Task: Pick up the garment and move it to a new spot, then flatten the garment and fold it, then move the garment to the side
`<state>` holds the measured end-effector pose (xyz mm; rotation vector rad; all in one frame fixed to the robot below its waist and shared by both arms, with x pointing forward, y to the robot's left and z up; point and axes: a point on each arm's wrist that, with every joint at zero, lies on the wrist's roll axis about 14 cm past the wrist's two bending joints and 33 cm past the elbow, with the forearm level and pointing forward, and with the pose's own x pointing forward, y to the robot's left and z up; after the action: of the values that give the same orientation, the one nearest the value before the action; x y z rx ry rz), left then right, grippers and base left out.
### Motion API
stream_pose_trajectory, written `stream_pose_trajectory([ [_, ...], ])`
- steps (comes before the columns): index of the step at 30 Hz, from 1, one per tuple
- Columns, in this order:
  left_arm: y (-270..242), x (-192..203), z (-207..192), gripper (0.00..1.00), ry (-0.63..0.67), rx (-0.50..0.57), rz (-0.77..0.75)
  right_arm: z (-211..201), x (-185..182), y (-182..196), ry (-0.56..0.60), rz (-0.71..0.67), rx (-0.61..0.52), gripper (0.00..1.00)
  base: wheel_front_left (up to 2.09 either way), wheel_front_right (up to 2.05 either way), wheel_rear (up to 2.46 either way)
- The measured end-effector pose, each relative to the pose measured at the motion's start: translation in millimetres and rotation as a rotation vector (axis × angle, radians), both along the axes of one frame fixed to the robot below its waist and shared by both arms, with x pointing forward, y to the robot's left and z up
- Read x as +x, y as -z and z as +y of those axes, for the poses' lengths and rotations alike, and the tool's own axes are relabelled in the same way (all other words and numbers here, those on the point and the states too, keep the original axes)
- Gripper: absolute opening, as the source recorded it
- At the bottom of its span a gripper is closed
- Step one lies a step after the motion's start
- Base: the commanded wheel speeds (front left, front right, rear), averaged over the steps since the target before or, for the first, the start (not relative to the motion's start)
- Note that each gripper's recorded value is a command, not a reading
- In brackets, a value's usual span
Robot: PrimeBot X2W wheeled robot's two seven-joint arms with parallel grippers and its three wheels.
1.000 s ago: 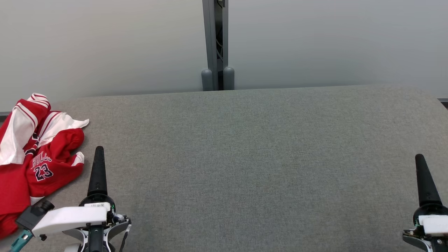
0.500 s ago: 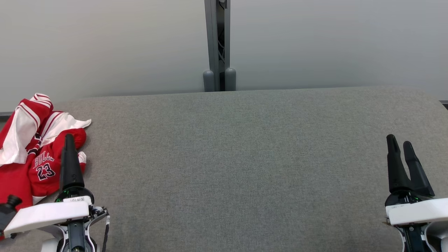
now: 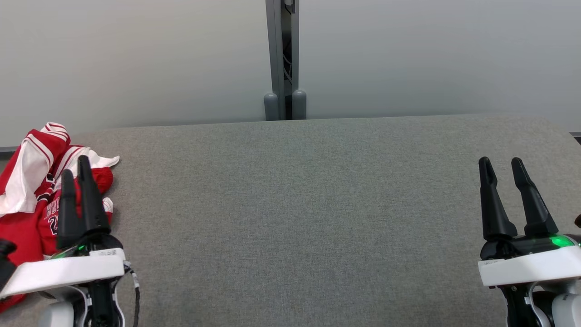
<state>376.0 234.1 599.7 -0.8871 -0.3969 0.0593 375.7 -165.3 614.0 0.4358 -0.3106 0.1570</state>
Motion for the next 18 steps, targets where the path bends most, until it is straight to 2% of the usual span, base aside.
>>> stream_pose_trajectory([
  [11,2.9,-5.9,-48.8,1.0,0.013,0.302,0.079,10.9,-2.1,-13.9,0.008,-0.069,-0.1,1.0,0.0,0.0,0.0],
  [15,7.8,-8.4,-66.0,1.0,0.027,0.407,0.097,9.6,-1.4,-4.1,0.026,-0.049,-0.146,1.0,0.0,0.0,0.0],
  [18,15.2,-11.3,-70.2,1.0,0.019,0.444,0.126,11.6,-1.3,12.4,0.024,-0.004,-0.165,1.0,0.0,0.0,0.0],
])
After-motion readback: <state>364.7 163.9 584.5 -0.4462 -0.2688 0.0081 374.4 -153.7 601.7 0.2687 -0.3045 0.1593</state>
